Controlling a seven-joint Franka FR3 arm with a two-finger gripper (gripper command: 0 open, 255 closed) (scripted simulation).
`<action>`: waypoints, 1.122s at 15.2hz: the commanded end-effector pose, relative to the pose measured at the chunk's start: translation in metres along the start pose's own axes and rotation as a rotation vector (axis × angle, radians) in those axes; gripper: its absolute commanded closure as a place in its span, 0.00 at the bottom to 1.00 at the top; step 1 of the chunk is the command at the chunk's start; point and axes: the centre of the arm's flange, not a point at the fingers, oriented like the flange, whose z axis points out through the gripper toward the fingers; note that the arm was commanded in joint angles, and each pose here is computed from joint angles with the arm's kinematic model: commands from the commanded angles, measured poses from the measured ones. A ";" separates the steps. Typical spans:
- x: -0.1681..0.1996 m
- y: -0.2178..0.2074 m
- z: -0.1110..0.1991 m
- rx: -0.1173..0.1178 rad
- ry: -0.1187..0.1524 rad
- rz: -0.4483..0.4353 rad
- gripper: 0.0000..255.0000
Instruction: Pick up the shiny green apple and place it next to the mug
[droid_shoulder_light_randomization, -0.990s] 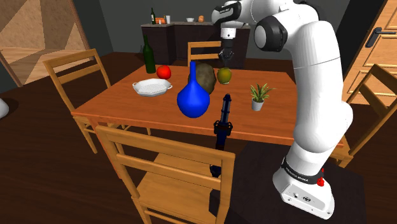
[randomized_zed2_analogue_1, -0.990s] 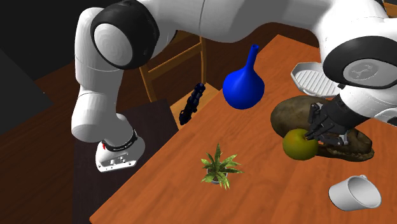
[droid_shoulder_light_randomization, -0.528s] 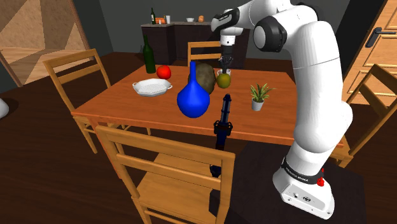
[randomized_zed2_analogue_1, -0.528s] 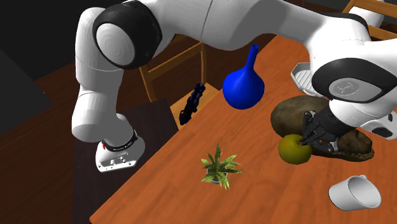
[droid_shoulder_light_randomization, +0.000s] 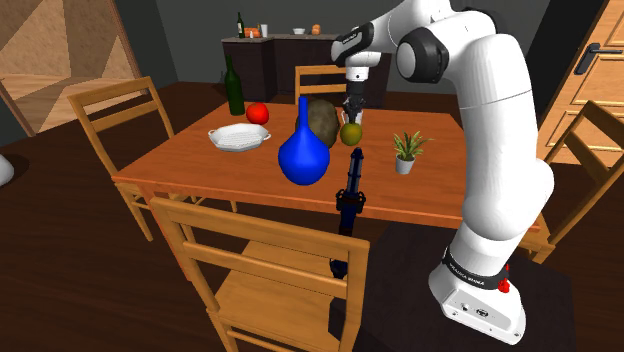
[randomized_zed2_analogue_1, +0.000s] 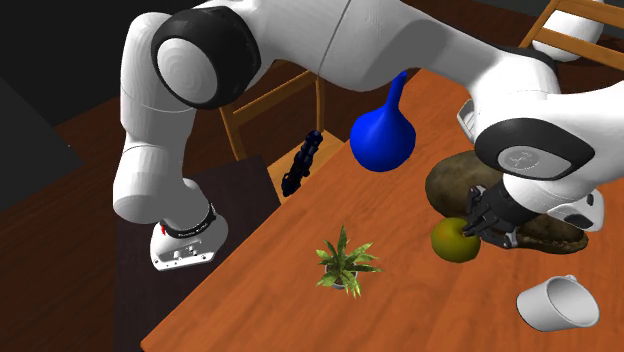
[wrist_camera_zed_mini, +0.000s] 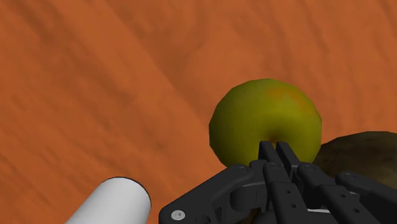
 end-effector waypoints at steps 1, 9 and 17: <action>0.001 -0.001 0.002 0.001 0.000 -0.001 1.00; 0.001 -0.002 0.002 0.001 0.000 -0.001 0.00; 0.001 -0.001 -0.048 0.001 0.000 -0.001 0.00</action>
